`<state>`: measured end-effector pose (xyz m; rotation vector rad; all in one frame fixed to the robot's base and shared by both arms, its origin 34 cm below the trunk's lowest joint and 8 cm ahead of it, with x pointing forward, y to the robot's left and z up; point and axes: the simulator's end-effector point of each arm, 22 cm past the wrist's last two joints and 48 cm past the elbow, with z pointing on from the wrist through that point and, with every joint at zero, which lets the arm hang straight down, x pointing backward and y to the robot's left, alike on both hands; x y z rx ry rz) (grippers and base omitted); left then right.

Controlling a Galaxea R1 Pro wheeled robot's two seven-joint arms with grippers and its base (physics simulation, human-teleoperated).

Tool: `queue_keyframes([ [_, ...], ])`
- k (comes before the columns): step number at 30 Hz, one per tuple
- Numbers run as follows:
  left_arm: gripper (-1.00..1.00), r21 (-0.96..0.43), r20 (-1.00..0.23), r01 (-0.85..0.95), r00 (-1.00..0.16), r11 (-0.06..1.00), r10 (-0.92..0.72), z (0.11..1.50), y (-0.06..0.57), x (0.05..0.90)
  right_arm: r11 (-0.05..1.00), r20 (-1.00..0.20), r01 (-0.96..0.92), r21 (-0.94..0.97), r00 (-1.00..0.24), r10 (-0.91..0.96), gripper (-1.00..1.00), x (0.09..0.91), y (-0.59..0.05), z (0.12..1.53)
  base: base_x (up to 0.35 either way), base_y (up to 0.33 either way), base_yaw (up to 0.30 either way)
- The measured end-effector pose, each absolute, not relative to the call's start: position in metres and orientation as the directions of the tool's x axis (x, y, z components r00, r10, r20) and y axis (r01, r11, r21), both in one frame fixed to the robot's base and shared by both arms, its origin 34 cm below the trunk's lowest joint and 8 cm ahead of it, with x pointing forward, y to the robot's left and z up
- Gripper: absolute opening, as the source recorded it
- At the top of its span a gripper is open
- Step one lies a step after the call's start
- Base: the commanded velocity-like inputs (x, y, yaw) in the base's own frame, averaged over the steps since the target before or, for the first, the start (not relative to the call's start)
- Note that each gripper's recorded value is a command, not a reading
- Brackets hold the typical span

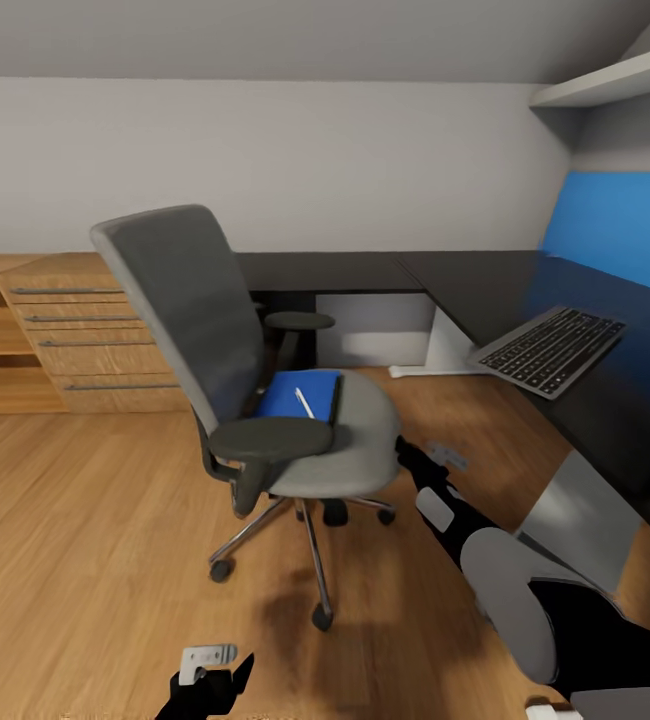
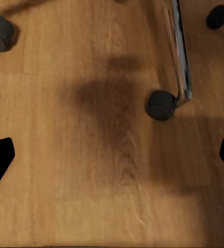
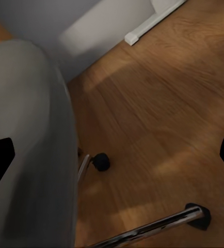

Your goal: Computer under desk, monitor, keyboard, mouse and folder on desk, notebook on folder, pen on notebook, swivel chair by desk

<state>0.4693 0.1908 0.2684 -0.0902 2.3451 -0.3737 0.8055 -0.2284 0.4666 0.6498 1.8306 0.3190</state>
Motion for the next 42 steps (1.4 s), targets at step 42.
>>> queue_keyframes([
  [42, 1.0, -0.292, -0.664, 0.033, -0.726, 0.956, -0.178, 0.2631, 0.1951, 0.4662, 0.82, -0.798, 0.261, 0.509, -0.215, 0.564, 1.0, 0.813, -0.2317, 0.473, 0.0, 0.005, 0.101],
])
